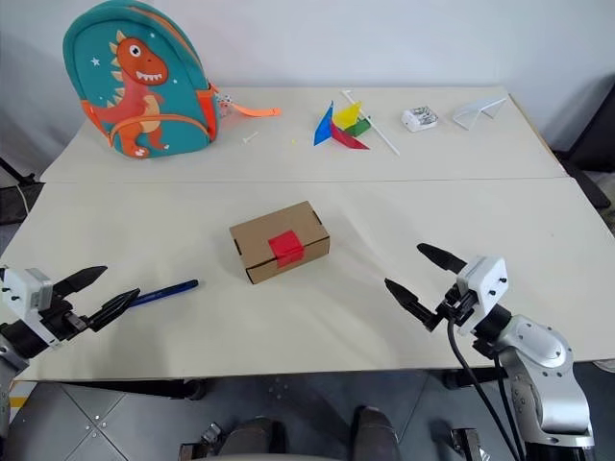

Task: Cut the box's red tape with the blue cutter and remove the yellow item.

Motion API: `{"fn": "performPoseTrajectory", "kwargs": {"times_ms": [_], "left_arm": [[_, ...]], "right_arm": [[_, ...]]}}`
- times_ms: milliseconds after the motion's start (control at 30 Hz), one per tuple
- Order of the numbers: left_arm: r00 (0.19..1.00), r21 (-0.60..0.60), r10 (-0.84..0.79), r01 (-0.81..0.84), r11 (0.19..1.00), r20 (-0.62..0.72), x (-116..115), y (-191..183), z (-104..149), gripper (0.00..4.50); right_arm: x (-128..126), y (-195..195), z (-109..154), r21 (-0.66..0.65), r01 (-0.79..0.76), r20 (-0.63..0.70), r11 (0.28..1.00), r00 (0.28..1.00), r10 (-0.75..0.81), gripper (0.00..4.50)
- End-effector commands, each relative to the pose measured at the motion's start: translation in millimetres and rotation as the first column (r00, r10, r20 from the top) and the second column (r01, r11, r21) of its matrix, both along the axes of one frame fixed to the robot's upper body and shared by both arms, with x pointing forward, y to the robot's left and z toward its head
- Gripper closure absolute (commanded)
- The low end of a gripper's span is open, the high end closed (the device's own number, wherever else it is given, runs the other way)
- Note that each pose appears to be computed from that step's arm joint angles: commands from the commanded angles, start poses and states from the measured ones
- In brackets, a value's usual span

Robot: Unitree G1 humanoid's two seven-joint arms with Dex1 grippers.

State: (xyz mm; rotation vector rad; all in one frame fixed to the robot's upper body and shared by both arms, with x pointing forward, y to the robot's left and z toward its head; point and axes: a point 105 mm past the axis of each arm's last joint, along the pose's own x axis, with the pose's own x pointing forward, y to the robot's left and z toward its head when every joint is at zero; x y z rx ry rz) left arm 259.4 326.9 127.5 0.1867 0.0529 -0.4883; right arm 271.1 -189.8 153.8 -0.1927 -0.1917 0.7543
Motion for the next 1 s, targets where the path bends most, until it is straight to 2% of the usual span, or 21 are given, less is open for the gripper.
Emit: {"fn": "performPoseTrajectory", "kwargs": {"times_ms": [33, 100, 167, 233, 300, 400, 467, 600, 700, 733, 833, 900, 1000], "left_arm": [[0.999, 0.046, -0.017, 0.016, 0.999, 0.031, 1, 0, 13, 0.02], [0.999, 0.002, -0.025, 0.025, 1.0, 0.029, 3, -2, 17, 0.02], [0.996, 0.016, -0.089, 0.089, 0.996, 0.031, 3, -11, 25, 0.02], [0.987, -0.011, -0.147, 0.148, 0.989, 0.059, 7, -19, 41, 0.02], [0.97, 0.056, -0.231, 0.227, 0.972, 0.073, 14, -30, 53, 0.43], [0.954, 0.113, -0.293, 0.285, 0.952, 0.065, 30, -40, 61, 1.24], [0.943, 0.15, -0.328, 0.316, 0.937, 0.063, 53, -51, 65, 1.86], [0.933, 0.189, -0.355, 0.34, 0.921, 0.053, 81, -64, 66, 3.17], [0.937, 0.184, -0.346, 0.331, 0.925, 0.056, 116, -83, 67, 4.12], [0.942, 0.187, -0.328, 0.309, 0.932, 0.075, 131, -93, 69, 4.43], [0.957, 0.207, -0.279, 0.257, 0.944, 0.086, 155, -107, 68, 4.47], [0.956, 0.193, -0.29, 0.275, 0.942, 0.05, 165, -123, 61, 4.47], [0.925, 0.195, -0.379, 0.376, 0.906, -0.021, 164, -148, 45, 4.47]], "right_arm": [[-3, 5, 9, -0.001, -0.037, 0.032, 0.999, 0.999, 0.037, 0.0], [-4, 7, 10, 0.001, -0.049, 0.032, 0.999, 0.998, 0.049, 0.0], [-9, 14, 12, 0.014, -0.089, 0.019, 0.996, 0.996, 0.089, 0.0], [-18, 27, 13, 0.028, -0.156, -0.011, 0.987, 0.988, 0.157, 0.0], [-29, 48, 10, 0.031, -0.248, -0.054, 0.968, 0.967, 0.249, 0.41], [-35, 68, 3, 0.022, -0.303, -0.11, 0.953, 0.947, 0.303, 1.31], [-32, 85, -7, -0.008, -0.318, -0.149, 0.948, 0.938, 0.313, 1.99], [-24, 100, -16, -0.017, -0.309, -0.196, 0.951, 0.934, 0.3, 3.46], [-12, 110, -34, -0.059, -0.304, -0.233, 0.951, 0.93, 0.283, 4.49], [-4, 112, -44, -0.091, -0.287, -0.241, 0.953, 0.935, 0.259, 4.5], [10, 116, -56, -0.132, -0.251, -0.231, 0.959, 0.948, 0.217, 4.5], [25, 121, -50, -0.096, -0.192, -0.219, 0.977, 0.961, 0.168, 4.5], [34, 129, -45, -0.08, -0.172, -0.221, 0.982, 0.964, 0.151, 4.5]]}}
